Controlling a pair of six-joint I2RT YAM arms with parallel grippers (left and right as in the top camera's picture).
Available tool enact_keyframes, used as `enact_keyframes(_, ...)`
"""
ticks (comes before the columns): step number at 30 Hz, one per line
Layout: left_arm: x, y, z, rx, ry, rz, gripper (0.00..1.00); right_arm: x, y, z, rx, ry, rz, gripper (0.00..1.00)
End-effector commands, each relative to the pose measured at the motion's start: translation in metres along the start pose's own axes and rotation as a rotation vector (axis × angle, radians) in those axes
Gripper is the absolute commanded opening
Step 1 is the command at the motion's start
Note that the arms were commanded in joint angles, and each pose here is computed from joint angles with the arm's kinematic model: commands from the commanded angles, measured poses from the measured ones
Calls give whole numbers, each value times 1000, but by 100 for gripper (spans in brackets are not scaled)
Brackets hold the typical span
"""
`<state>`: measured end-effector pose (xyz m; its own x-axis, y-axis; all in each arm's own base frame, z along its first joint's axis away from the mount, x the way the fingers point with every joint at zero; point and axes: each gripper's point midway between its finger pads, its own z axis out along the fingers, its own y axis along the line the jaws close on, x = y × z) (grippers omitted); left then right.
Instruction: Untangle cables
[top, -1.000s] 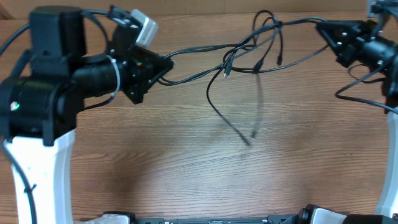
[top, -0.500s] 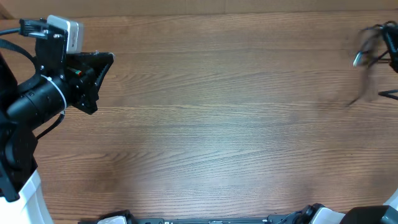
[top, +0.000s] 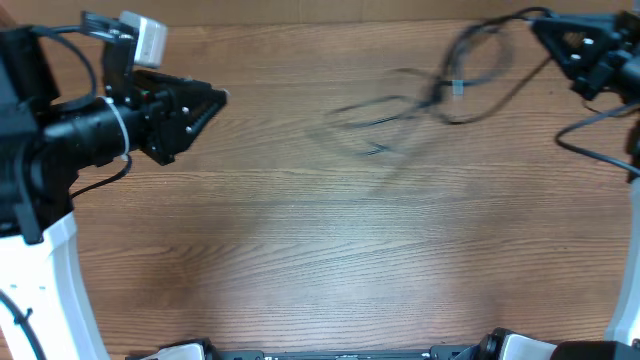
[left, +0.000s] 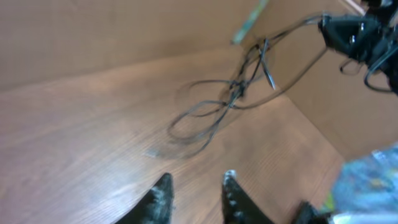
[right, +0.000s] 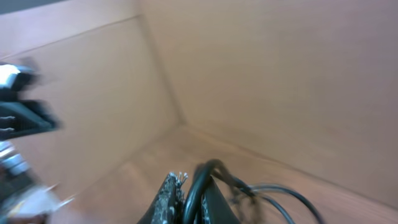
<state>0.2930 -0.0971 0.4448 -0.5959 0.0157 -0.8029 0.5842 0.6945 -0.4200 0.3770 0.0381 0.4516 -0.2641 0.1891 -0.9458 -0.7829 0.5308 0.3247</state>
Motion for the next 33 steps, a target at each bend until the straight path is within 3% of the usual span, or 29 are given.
enact_keyframes(1,8,-12,15,82,58,31,36,-5,37,23,-125,25,59,6)
enact_keyframes(4,20,-22,32,145,125,100,42,-3,59,40,-198,41,55,5)
enact_keyframes(11,39,-42,76,236,239,221,43,13,109,76,-362,98,50,5)
enact_keyframes(23,51,-35,127,301,324,202,41,28,159,92,-535,169,63,4)
enact_keyframes(31,47,-30,137,304,310,225,38,19,198,75,-669,248,70,4)
enact_keyframes(32,45,-30,138,304,304,230,36,19,202,73,-680,255,67,4)
enact_keyframes(33,44,-30,138,306,299,234,28,19,206,72,-689,262,63,4)
